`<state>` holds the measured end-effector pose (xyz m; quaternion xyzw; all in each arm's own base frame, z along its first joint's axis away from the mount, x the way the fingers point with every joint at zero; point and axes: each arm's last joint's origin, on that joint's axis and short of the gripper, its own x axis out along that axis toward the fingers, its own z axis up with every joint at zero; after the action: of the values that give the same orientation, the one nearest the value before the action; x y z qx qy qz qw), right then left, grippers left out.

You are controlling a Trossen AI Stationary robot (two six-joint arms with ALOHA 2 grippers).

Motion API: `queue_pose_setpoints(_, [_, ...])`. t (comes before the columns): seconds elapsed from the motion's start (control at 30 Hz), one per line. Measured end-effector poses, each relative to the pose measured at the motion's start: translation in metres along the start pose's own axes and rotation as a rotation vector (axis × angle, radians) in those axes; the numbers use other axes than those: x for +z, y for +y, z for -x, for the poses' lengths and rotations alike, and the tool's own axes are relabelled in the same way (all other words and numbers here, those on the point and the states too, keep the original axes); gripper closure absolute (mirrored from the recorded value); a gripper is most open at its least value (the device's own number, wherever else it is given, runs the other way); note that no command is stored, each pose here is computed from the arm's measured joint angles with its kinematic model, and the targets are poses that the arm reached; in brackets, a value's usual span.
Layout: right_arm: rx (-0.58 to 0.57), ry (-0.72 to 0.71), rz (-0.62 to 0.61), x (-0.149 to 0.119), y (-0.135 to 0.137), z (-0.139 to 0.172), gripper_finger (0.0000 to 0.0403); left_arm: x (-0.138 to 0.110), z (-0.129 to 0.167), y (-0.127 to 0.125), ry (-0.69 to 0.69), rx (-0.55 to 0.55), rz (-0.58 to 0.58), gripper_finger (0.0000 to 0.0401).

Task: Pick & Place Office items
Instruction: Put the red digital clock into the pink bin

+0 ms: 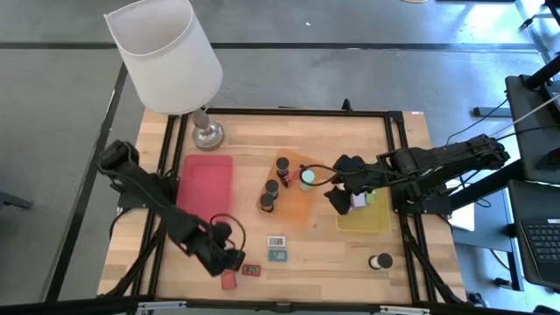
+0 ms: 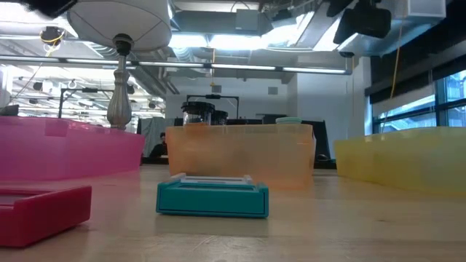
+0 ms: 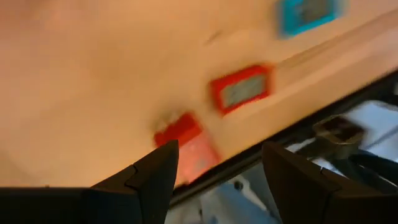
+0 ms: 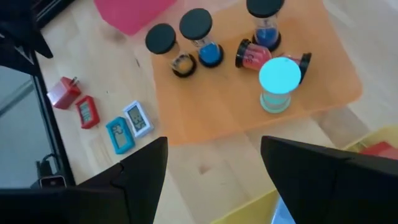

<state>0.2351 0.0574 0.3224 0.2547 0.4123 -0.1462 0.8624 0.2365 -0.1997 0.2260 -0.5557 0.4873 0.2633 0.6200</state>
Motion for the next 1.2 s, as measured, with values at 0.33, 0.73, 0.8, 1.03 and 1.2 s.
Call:
queue_pose_setpoints(0.33, [-0.008, -0.006, 0.065, 0.003, -0.003, 0.000, 0.0142, -0.027, -0.046, 0.002, 0.128, 0.066, 0.167, 0.0172])
queue_pose_setpoints(0.73, [-0.007, -0.003, 0.086, 0.005, -0.004, -0.001, 0.0142, -0.030, -0.058, 0.004, 0.128, 0.093, 0.249, 0.0172])
queue_pose_setpoints(0.8, [-0.007, -0.004, 0.086, 0.005, -0.004, -0.001, 0.0142, -0.029, -0.059, 0.003, 0.116, 0.082, 0.233, 0.0172])
queue_pose_setpoints(1.03, [-0.007, -0.003, 0.115, 0.005, -0.004, -0.001, 0.0142, -0.021, -0.058, -0.021, -0.025, -0.200, -0.177, 0.0173])
queue_pose_setpoints(1.2, [-0.007, -0.004, 0.120, 0.005, -0.004, -0.001, 0.0142, -0.018, -0.056, -0.032, -0.188, -0.287, -0.683, 0.0173])
